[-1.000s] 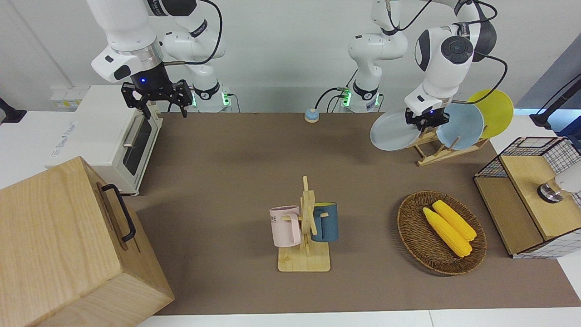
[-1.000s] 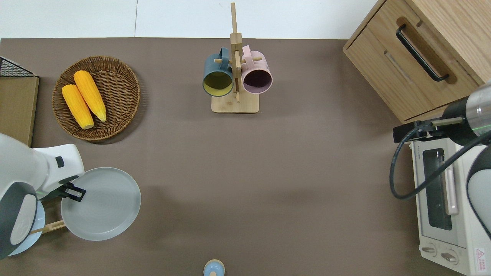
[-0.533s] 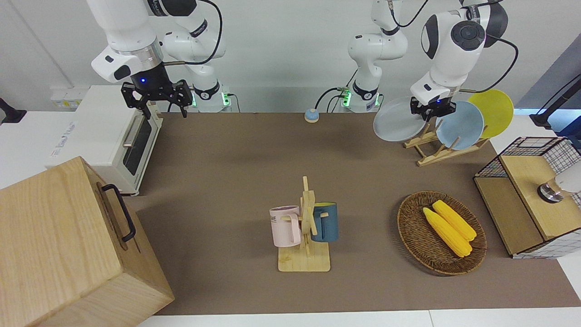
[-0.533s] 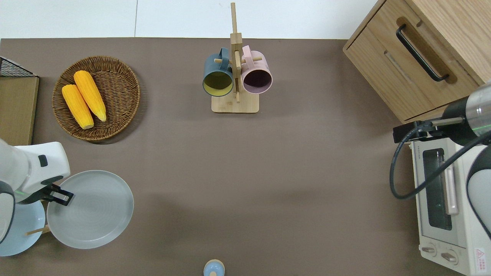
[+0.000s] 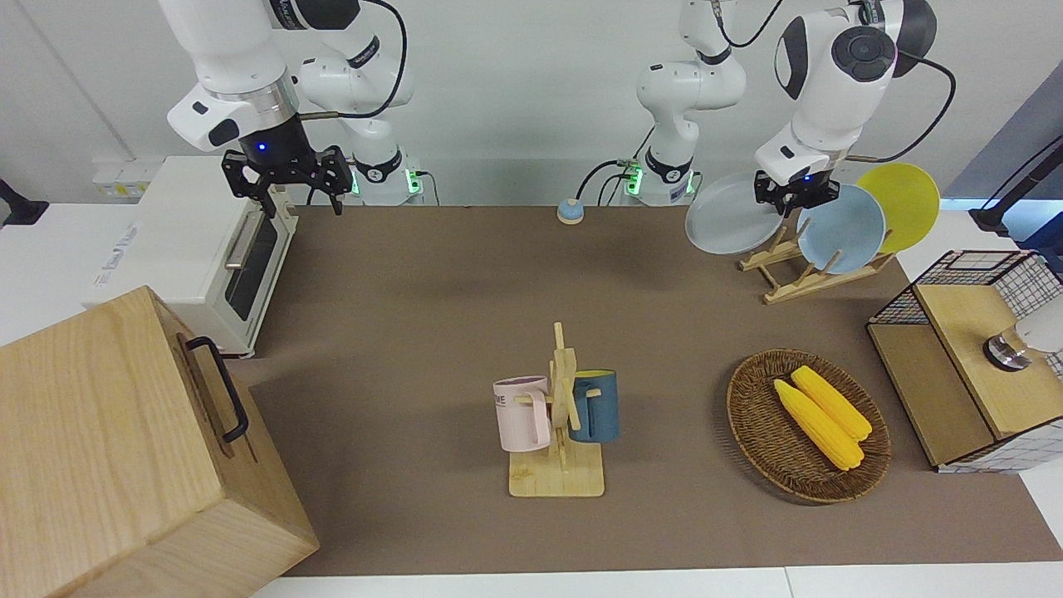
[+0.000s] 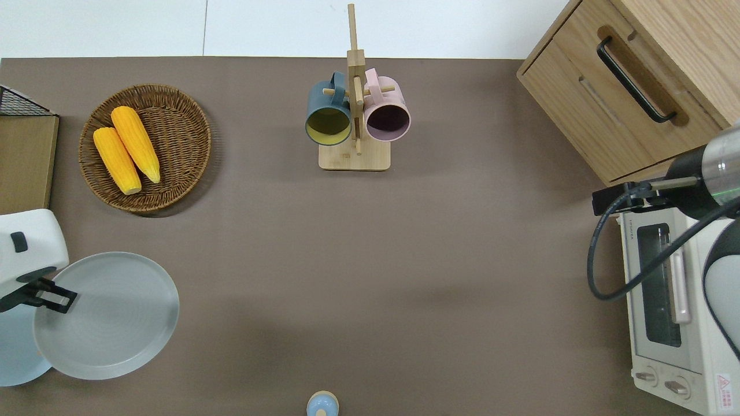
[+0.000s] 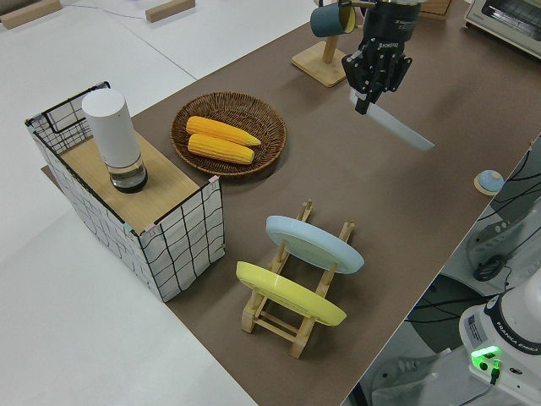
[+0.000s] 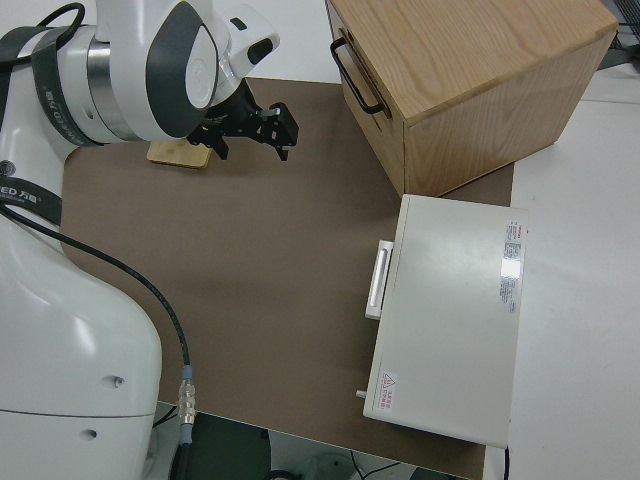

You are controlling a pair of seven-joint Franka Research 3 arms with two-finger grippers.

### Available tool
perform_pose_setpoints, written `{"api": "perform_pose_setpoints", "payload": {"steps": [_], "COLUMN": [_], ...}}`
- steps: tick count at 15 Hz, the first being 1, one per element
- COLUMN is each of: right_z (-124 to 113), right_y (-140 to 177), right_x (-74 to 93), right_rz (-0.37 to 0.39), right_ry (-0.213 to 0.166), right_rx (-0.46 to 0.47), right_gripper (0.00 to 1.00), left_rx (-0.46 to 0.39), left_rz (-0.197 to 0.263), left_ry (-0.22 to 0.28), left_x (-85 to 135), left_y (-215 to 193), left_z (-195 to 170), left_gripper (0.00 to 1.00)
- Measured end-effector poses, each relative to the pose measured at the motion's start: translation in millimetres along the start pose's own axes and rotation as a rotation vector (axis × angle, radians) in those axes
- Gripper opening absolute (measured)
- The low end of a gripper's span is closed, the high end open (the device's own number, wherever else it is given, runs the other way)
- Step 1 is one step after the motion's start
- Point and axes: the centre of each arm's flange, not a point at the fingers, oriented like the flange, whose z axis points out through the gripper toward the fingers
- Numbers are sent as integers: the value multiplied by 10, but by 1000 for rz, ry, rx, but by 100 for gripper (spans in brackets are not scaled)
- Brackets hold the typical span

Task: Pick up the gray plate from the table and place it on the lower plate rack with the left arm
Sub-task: 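Lower the upright plate into the lower slot of the wooden rack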

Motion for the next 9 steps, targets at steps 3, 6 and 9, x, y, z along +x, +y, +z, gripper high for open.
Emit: {"api": "perform_pose_setpoints", "payload": {"steps": [3,6,9], "right_z": [0,0,0], "right_y": [0,0,0], "right_x": [0,0,0], "right_rz": [0,0,0], "right_ry": [0,0,0], "right_rx": [0,0,0], "right_gripper": [99,99,99], "left_rx": [60,139,190], "left_rz": [-29,-77,-154], "left_ry": [0,-16,-23], "left_x": [-169,-281,-332], "left_y": [-129,-253,-283], "left_z": [-110,-171,-217], "left_gripper": [6,6,6]}}
